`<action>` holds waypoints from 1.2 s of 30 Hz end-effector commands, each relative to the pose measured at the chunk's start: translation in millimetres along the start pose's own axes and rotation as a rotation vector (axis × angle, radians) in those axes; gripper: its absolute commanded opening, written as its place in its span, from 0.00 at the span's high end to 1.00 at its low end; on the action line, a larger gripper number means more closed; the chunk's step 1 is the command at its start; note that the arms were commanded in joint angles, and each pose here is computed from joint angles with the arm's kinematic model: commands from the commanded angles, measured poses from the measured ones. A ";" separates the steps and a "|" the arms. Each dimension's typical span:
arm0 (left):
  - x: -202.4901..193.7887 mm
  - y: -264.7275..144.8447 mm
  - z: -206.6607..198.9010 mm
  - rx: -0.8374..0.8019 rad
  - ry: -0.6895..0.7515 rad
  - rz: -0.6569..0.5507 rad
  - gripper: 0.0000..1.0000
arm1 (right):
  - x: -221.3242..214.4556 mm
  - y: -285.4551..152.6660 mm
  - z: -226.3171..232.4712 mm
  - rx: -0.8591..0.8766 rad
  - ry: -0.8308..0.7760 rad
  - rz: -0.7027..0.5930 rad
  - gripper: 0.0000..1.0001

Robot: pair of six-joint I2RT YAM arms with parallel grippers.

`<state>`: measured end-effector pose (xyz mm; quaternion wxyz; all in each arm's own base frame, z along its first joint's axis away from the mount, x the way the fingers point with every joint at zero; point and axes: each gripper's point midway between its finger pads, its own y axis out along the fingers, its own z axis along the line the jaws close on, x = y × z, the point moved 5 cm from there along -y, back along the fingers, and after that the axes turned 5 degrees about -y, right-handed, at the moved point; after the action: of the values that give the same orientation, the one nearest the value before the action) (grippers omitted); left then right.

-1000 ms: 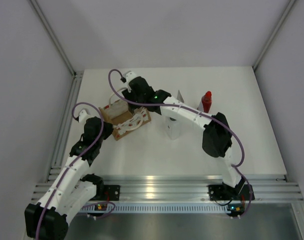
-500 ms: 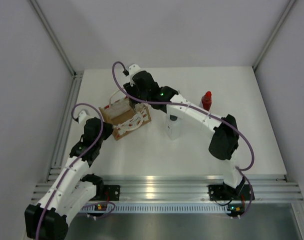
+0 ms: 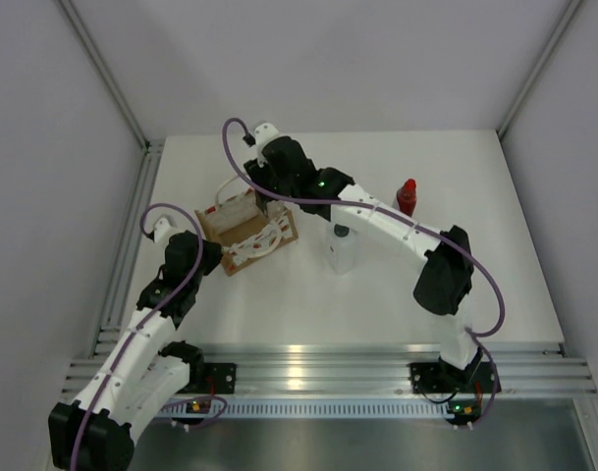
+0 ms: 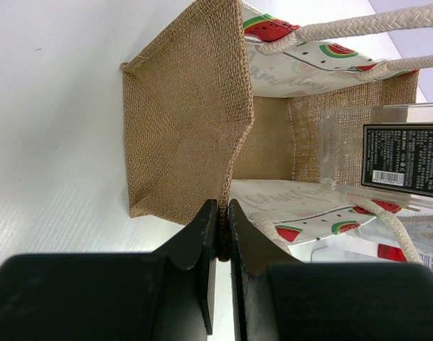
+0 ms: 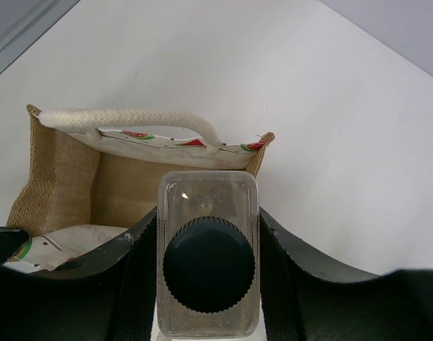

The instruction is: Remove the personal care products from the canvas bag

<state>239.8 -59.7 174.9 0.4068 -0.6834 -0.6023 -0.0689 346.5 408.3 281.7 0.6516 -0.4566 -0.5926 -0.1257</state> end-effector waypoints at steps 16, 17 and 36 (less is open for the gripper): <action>-1.4 0.7 8.1 0.022 0.004 -0.013 1.00 | 154.3 -137.7 -39.3 -0.098 0.081 -0.508 1.00; -1.6 0.9 8.7 0.024 0.004 -0.013 1.00 | 155.9 -144.8 -42.6 -0.107 0.085 -0.517 1.00; -0.3 0.4 4.6 0.012 0.001 -0.010 1.00 | 80.0 -117.8 -114.1 -0.222 0.129 -0.397 1.00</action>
<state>239.8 -59.8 174.9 0.4058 -0.6835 -0.6030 -0.0678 348.3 300.2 357.1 0.6026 -0.4798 -0.5943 -0.2313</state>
